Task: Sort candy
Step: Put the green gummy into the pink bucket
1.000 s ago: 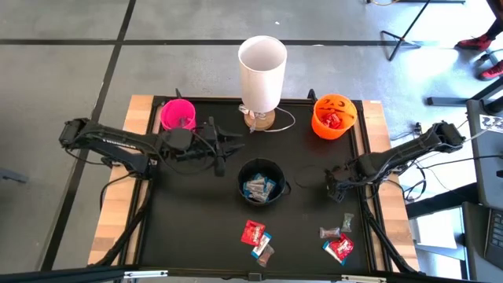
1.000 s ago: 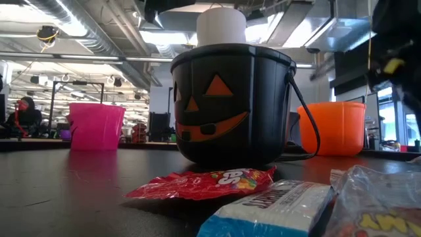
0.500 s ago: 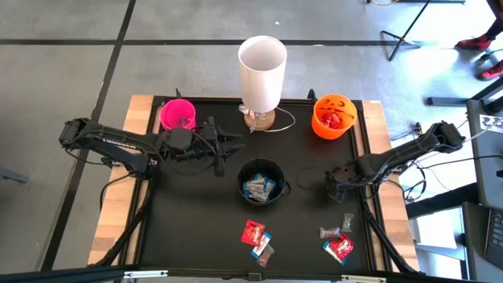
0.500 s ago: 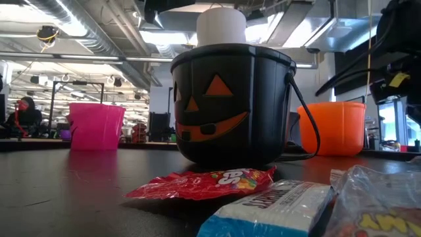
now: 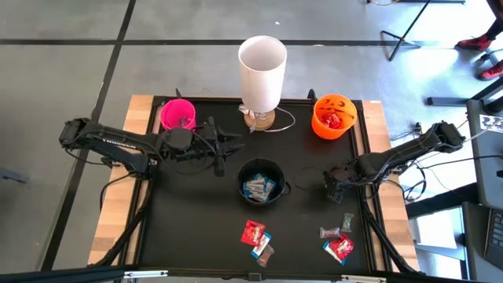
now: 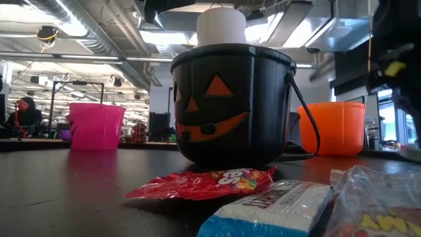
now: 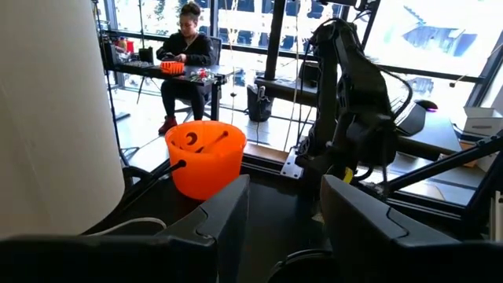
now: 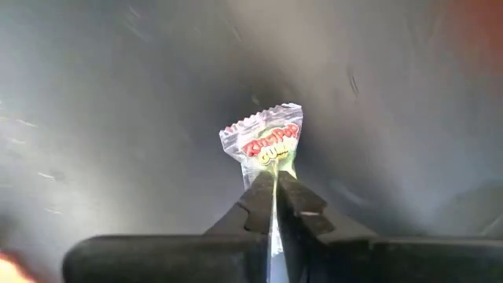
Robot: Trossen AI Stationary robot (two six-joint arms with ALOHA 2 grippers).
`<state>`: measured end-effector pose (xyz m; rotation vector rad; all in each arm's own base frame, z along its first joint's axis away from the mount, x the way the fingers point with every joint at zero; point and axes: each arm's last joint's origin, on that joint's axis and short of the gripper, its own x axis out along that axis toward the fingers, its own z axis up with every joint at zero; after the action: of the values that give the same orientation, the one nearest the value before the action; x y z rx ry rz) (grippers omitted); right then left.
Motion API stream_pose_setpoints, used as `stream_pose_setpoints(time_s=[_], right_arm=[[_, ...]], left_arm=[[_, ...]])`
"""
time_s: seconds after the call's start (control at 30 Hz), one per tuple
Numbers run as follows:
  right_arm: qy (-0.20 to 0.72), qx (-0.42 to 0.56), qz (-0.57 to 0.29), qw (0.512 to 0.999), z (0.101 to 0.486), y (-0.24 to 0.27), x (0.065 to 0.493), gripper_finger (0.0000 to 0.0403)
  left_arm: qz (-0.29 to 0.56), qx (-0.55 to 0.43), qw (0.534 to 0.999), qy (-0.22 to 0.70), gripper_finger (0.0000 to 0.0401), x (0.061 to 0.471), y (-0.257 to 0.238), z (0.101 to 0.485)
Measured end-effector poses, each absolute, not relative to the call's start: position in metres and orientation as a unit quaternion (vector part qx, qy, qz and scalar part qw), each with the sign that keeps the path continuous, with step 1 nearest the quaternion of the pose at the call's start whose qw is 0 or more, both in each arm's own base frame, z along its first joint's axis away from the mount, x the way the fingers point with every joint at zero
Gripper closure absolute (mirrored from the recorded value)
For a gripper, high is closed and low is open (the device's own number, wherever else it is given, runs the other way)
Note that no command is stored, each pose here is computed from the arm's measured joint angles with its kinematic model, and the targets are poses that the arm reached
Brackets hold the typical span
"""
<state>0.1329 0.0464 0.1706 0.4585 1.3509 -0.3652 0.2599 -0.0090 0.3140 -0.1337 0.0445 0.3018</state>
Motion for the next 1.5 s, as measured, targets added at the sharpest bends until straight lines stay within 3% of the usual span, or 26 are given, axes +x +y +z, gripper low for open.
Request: stream_pose_setpoints(time_s=[0.27,0.47,0.7,0.87,1.23,1.5], right_arm=[[0.507,0.145,-0.166,0.833,0.234,0.049,0.159,0.04],[0.339,0.059,-0.225,0.911,0.29,0.047,0.179,0.0399],[0.184,0.002,-0.172,0.968,0.322,0.052,0.208,0.0401],[0.119,-0.01,-0.14,0.983,0.334,0.048,0.224,0.04],[0.061,0.01,-0.062,0.996,0.323,0.032,0.275,0.0401],[0.056,0.021,-0.046,0.997,0.305,0.023,0.3,0.0402]], left_arm=[[0.15,-0.067,0.986,0.022,0.025,0.26,-0.009,0.314],[0.15,-0.066,0.986,0.022,0.025,0.26,-0.009,0.314],[0.17,-0.083,0.982,0.026,0.025,0.267,-0.008,0.307],[0.167,-0.09,0.982,0.025,0.024,0.283,-0.009,0.295],[0.143,-0.104,0.984,-0.019,0.015,0.312,-0.004,0.276],[0.124,-0.102,0.987,-0.002,0.0138,0.318,-0.005,0.266]])
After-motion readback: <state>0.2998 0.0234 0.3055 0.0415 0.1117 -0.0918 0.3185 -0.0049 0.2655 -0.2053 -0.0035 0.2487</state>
